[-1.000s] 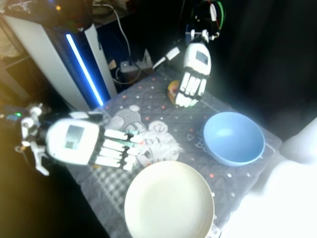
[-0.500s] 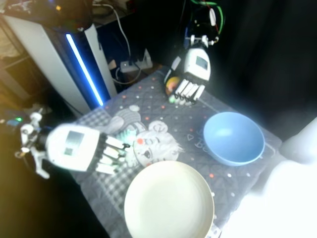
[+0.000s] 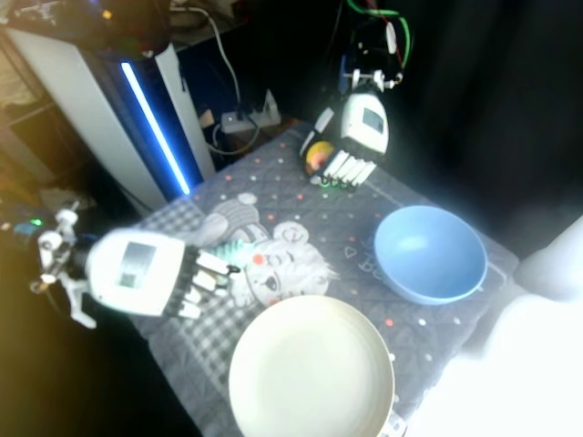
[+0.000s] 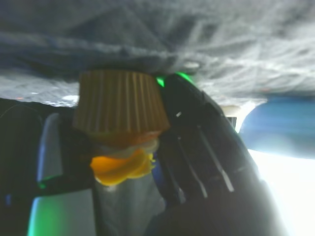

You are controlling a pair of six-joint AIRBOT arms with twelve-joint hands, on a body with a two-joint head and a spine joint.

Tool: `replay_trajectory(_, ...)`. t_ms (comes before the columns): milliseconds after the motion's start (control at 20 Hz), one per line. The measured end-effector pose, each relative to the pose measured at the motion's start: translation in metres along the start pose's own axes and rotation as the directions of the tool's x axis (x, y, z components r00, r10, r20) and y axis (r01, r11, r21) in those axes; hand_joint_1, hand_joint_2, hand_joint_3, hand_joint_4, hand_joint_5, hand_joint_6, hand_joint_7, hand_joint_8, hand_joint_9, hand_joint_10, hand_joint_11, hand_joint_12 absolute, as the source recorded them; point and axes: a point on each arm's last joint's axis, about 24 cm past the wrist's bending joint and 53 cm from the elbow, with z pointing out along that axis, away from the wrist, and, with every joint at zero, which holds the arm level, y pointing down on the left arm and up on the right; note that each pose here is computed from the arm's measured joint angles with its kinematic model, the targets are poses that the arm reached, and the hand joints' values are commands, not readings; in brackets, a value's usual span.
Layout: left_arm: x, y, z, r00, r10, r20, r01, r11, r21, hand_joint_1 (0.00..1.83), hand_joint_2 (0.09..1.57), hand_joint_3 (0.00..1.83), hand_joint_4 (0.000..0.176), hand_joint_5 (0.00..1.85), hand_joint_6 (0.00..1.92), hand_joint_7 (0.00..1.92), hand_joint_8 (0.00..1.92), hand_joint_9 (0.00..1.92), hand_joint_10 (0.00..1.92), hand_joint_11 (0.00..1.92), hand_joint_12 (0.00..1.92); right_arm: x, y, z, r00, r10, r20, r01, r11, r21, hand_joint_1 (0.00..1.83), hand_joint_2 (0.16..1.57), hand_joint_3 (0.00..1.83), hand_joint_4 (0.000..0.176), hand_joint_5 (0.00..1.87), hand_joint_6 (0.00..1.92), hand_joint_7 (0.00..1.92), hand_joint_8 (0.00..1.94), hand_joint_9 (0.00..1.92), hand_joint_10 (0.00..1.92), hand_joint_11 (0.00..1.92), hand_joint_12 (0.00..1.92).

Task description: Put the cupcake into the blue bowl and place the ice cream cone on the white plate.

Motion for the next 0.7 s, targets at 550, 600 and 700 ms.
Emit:
replay_trajectory(550,-0.018,-0.003,-0.005,0.9985,0.002,0.054,-0.002,0.9999,0.011,1.40,1.04,0.00,0.000,1.09,0.68,1.13,0.68,1.08,1.01,0.88,1.21,-0.009,0.017,-0.003,0.999,0.010,0.041,-0.007,0.998,-0.060,1.29,1.06,0.00,0.000,1.03,0.67,1.21,0.80,1.33,0.56,1.08,1.28)
replay_trajectory(600,-0.023,-0.004,-0.006,0.9976,-0.006,0.069,0.005,0.9998,0.018,1.40,1.03,0.00,0.000,1.10,0.65,1.21,0.53,1.12,0.97,0.91,1.17,-0.013,0.019,-0.004,0.999,0.006,0.051,-0.002,0.997,-0.072,1.29,1.06,0.00,0.000,1.03,0.69,1.23,0.76,1.37,0.49,1.10,1.28)
replay_trajectory(700,-0.025,-0.005,-0.006,0.9973,-0.005,0.073,0.004,0.9998,0.022,1.40,1.03,0.00,0.000,1.09,0.63,1.18,0.59,1.12,0.97,0.94,1.16,-0.016,0.021,-0.005,0.998,0.012,0.065,-0.007,0.997,-0.078,1.29,1.07,0.00,0.000,1.00,0.74,1.19,0.83,1.36,0.48,1.07,1.31)
